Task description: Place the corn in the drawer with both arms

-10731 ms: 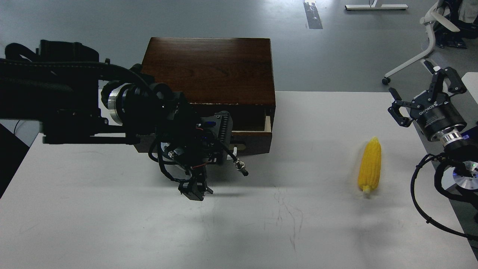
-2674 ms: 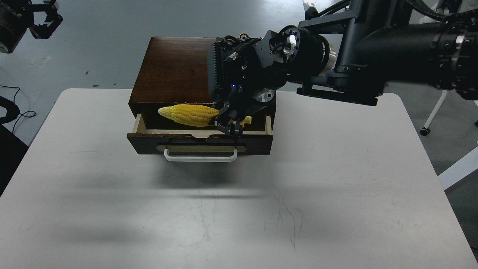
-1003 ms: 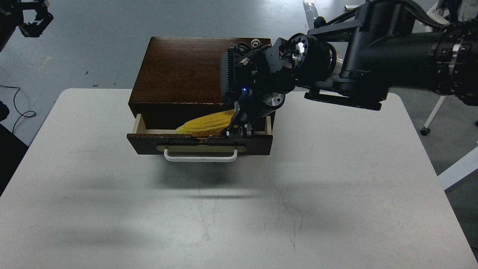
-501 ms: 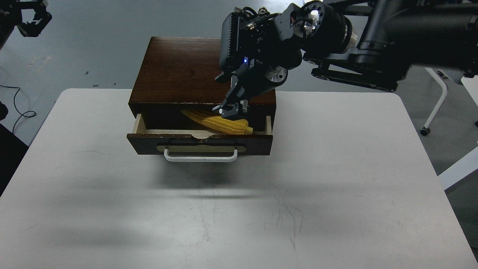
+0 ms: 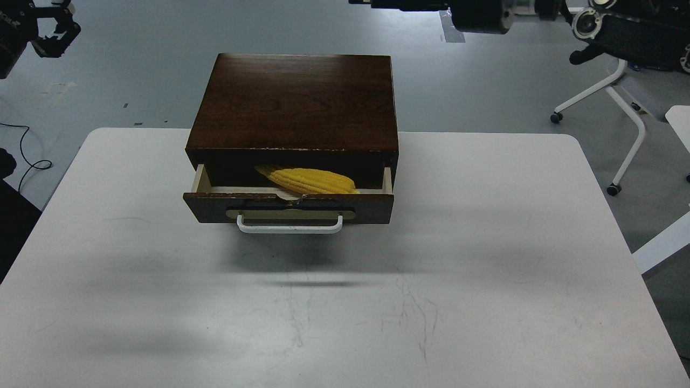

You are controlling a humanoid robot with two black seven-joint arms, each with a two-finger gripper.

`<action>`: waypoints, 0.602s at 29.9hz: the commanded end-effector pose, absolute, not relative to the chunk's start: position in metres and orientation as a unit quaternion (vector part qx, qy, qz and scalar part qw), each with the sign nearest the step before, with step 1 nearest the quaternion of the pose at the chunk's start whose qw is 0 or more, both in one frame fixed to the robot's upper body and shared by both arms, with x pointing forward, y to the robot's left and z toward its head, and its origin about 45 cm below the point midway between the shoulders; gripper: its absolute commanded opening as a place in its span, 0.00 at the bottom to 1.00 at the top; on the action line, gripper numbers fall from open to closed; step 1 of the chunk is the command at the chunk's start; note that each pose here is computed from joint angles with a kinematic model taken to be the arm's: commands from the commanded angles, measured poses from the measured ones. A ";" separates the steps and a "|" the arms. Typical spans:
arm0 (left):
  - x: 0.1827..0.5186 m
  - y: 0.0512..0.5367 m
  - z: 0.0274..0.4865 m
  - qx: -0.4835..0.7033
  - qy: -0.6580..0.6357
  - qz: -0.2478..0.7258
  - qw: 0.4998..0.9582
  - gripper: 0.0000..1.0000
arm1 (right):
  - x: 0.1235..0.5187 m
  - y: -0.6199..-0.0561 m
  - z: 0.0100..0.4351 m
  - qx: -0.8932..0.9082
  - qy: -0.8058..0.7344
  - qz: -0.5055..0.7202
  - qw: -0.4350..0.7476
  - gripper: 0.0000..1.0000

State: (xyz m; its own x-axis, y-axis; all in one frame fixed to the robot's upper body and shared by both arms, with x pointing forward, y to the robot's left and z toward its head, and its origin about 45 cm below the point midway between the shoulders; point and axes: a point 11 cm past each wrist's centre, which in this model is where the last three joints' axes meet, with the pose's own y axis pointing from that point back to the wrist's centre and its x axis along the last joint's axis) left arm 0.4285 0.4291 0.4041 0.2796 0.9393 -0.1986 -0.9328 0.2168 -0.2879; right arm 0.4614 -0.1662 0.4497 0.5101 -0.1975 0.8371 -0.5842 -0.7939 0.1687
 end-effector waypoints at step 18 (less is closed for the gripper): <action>0.429 0.405 0.356 -0.171 0.043 0.576 0.798 0.99 | 0.463 -0.339 0.250 0.784 -0.619 -0.038 -0.045 0.99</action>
State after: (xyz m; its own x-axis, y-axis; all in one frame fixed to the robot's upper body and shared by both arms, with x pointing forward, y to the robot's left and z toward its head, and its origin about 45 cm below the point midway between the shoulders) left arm 0.4291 0.4092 0.3667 0.3342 0.9084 -0.2512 -0.9309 0.2763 -0.2390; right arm 0.4718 -0.3296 0.2800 0.2967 -0.9550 -0.0015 -0.9533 -0.2961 -0.0601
